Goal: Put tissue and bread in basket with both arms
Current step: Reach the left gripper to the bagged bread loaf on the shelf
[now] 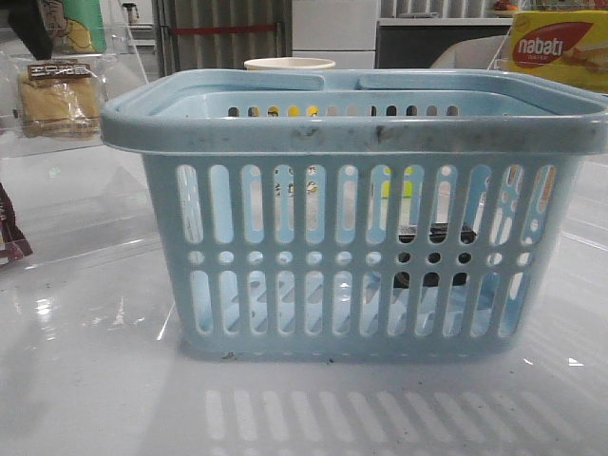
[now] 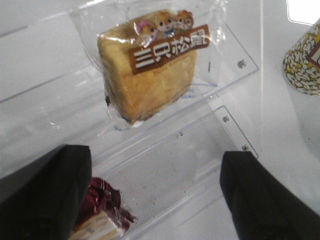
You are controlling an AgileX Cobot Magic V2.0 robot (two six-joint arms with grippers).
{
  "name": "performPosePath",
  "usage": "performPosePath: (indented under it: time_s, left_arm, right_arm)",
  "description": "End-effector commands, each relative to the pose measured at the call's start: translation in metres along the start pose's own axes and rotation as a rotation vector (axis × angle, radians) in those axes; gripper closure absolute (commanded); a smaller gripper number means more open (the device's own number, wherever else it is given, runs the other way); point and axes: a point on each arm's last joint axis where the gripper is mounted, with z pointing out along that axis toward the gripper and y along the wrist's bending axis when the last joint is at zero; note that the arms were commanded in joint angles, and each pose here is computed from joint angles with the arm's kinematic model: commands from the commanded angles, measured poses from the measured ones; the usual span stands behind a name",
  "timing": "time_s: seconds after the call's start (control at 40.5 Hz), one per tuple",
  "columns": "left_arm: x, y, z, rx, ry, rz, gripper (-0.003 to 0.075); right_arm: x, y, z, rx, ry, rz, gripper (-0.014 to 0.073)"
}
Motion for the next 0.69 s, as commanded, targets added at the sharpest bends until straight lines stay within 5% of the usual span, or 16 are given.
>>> performPosePath:
  time_s: [0.0,0.667]
  left_arm:
    - [-0.029,0.006,-0.017,0.065,-0.134,-0.047,0.0136]
    - [-0.047,0.027,0.039,0.090,-0.253,-0.105,0.0164]
  right_arm:
    - [-0.012,0.001,-0.008,0.004,-0.095,0.001,0.0118]
    - [-0.012,0.001,-0.008,0.004,-0.095,0.001,0.0118]
